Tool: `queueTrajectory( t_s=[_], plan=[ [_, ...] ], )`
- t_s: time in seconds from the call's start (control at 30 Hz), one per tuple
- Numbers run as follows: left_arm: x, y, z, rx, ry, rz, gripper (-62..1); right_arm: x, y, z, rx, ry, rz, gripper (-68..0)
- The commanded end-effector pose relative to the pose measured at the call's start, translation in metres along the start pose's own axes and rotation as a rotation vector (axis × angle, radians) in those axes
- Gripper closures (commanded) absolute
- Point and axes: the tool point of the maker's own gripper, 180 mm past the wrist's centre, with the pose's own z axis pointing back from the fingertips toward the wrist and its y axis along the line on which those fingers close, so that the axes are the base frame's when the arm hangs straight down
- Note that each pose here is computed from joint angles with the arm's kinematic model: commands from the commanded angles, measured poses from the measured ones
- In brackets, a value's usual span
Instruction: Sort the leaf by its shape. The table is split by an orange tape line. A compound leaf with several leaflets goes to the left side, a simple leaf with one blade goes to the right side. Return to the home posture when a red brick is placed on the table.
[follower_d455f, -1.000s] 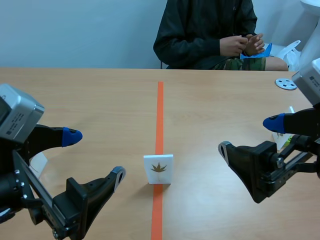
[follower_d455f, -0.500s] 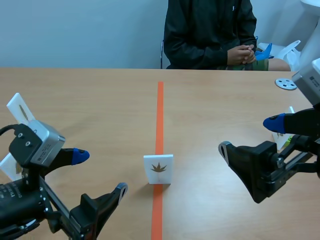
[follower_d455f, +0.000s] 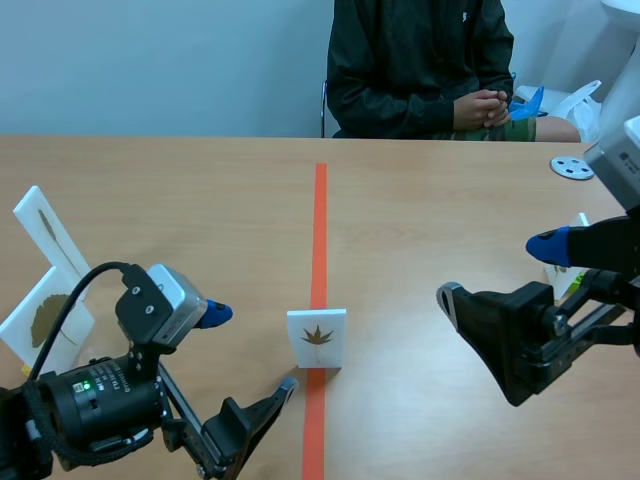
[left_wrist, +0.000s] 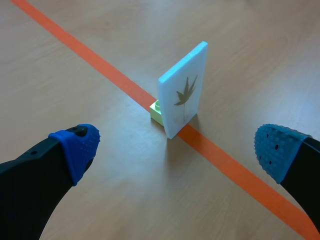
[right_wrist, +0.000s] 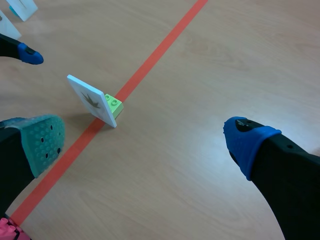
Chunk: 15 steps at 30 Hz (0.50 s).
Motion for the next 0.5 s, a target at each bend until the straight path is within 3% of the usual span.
queueTrajectory(
  t_s=[0.0, 0.23, 0.47],
  plan=[
    [0.011, 0.003, -0.006, -0.005, -0.043, -0.017, -62.3, 0.011, -0.002, 0.001, -0.001, -0.034, 0.015, -67.9],
    [0.0, 0.008, -0.028, -0.01, -0.045, 0.012, -62.3, 0.011, -0.002, 0.001, -0.001, -0.034, 0.015, -67.9],
    [-0.001, -0.008, -0.05, -0.062, -0.064, 0.033, -62.3, 0.011, -0.002, 0.001, -0.001, -0.034, 0.015, -67.9]
  ],
)
